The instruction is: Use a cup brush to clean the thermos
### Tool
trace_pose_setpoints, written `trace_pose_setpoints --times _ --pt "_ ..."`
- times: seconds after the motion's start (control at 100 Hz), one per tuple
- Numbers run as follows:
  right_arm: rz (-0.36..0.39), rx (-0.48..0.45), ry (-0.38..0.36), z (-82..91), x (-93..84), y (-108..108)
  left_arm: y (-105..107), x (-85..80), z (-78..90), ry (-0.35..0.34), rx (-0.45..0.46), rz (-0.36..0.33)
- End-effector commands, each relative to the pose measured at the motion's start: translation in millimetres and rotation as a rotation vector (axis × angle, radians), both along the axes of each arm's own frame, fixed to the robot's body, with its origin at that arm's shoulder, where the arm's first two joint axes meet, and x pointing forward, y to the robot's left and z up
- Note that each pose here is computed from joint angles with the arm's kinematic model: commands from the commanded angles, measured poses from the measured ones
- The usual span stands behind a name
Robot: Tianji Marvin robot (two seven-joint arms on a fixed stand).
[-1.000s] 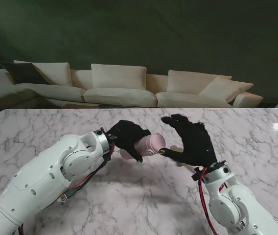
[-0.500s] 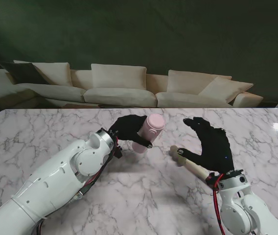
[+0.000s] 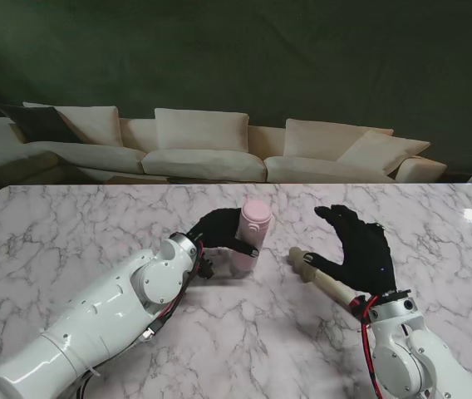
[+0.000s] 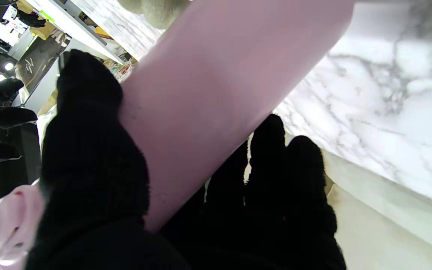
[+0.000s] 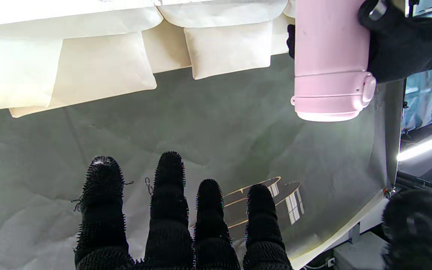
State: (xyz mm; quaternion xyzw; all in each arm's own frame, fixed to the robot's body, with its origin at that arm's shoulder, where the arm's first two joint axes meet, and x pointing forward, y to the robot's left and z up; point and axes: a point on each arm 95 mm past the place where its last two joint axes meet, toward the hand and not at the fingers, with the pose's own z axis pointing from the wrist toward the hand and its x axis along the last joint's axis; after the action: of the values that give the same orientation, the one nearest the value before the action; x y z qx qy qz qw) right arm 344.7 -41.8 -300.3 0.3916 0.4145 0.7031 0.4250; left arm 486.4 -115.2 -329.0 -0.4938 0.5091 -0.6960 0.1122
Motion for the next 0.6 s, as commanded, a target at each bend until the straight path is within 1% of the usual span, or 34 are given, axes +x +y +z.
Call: trace_pose_setpoints --times 0.0,0.17,0.29,0.59 --pt "-0.011 -0.007 0.013 -5.3 0.1 -1.9 -3.8 -0.4 -5.8 0.023 0.011 -0.015" --pt "-0.020 -0.004 0.020 -8.5 0.4 -3.3 -1.0 -3.2 -17.9 0.054 0.014 -0.005" --pt "-0.024 -0.005 0.025 -10.0 0.2 -3.2 2.7 -4.3 -25.7 0.062 0.023 0.007" --pt "-0.028 -0.005 0.028 -10.6 0.3 -1.7 10.6 -6.1 -36.1 0.086 0.024 0.026"
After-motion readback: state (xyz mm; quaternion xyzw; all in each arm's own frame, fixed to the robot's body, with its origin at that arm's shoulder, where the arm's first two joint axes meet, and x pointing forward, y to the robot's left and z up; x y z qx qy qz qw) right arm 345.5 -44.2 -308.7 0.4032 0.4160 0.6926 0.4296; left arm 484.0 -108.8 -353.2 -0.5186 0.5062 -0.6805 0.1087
